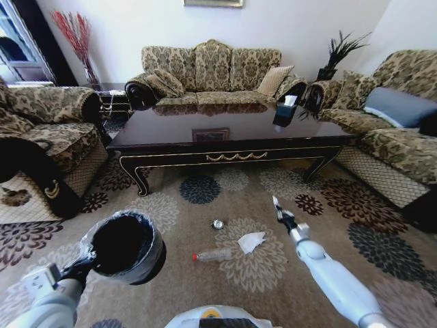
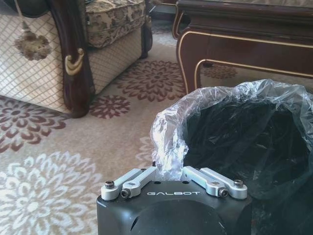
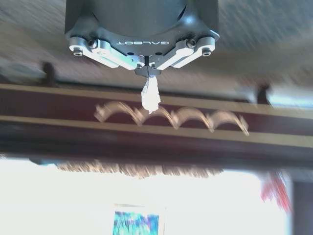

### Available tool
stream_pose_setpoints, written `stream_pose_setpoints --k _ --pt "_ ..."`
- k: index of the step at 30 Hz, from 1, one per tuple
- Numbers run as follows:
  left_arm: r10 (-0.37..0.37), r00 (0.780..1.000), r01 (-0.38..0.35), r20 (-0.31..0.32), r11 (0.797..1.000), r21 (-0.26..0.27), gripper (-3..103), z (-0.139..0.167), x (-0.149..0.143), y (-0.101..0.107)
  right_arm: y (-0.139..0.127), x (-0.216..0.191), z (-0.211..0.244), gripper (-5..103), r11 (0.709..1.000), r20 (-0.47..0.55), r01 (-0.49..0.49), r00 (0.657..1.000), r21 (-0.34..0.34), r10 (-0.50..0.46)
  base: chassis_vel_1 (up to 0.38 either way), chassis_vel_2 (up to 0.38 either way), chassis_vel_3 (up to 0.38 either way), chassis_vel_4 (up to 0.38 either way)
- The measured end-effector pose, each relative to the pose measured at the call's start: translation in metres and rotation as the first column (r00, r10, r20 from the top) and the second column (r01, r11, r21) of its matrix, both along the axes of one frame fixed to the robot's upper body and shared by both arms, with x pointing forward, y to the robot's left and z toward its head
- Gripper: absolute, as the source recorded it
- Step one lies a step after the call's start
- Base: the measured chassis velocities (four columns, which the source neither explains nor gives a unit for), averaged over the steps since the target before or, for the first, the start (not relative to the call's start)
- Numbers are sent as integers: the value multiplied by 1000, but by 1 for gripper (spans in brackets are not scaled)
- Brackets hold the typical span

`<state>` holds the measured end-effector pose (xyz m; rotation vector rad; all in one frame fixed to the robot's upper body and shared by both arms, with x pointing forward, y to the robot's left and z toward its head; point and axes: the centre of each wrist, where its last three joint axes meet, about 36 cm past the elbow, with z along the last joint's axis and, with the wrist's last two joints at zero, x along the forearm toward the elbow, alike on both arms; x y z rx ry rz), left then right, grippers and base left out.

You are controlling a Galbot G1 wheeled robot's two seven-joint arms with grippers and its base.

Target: Move to the front of the table and pick up the trash from the floor, then place it into the trash bin.

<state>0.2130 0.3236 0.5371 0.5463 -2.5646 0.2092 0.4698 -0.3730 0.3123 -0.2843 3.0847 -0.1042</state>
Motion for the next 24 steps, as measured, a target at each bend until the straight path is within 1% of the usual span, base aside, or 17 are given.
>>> stream_pose_setpoints --k 1,2,3,5,6,7,8,9,10,12,14,15,18,19,20,23,24 --pt "-7 1000 7 6 1000 -3 3 0 2 -1 18 1 14 0 999 32 -24 999 47 23 0 0 0 0" --pt "-7 1000 7 6 1000 -3 3 0 2 -1 18 1 14 0 999 32 -24 999 47 23 0 0 0 0" --pt "-12 1000 12 11 1000 -5 3 1 3 -1 30 1 23 0 996 56 -47 997 73 43 0 0 0 0" --pt "-26 999 27 25 1000 -14 3 2 6 -3 60 -1 49 0 983 126 -138 984 122 122 0 0 0 0" --pt "-26 999 27 25 1000 -14 3 2 6 -3 60 -1 49 0 983 126 -138 984 122 122 0 0 0 0" --pt "-32 999 33 31 999 -17 3 2 8 -4 76 -3 65 0 969 160 -193 973 152 168 0 0 0 0" --pt "-36 999 36 35 999 -18 3 3 9 -5 84 -5 72 0 960 174 -224 965 169 194 0 0 0 0" --pt "-41 998 42 41 999 -21 3 3 10 -5 98 -8 83 0 941 193 -275 952 194 239 0 0 0 0" --pt "-41 998 42 41 999 -21 3 3 10 -5 98 -8 83 0 941 193 -275 952 194 239 0 0 0 0" --pt "-54 997 56 53 998 -27 3 4 13 -7 119 -7 104 0 904 231 -367 920 221 317 0 0 0 0" --pt "-69 995 71 67 997 -33 3 7 17 -8 135 -2 120 0 868 264 -449 882 213 391 0 0 0 0" --pt "-69 995 71 67 997 -33 3 7 17 -8 135 -2 120 0 868 264 -449 882 213 391 0 0 0 0" --pt "-77 994 79 76 996 -27 3 6 24 -5 159 8 147 0 802 313 -566 809 189 497 0 0 0 0" --pt "-77 994 79 75 996 -27 3 5 26 -4 166 10 152 0 784 319 -593 791 183 523 0 0 0 0" --pt "-77 994 79 75 996 -27 3 5 26 -4 166 10 152 0 784 319 -593 791 183 523 0 0 0 0" --pt "-79 994 82 73 996 -38 3 2 27 -5 189 14 164 0 726 338 -668 730 165 595 0 0 0 0" --pt "-78 994 82 74 996 -45 3 1 27 -6 196 14 166 0 699 341 -698 701 153 626 0 0 0 0"
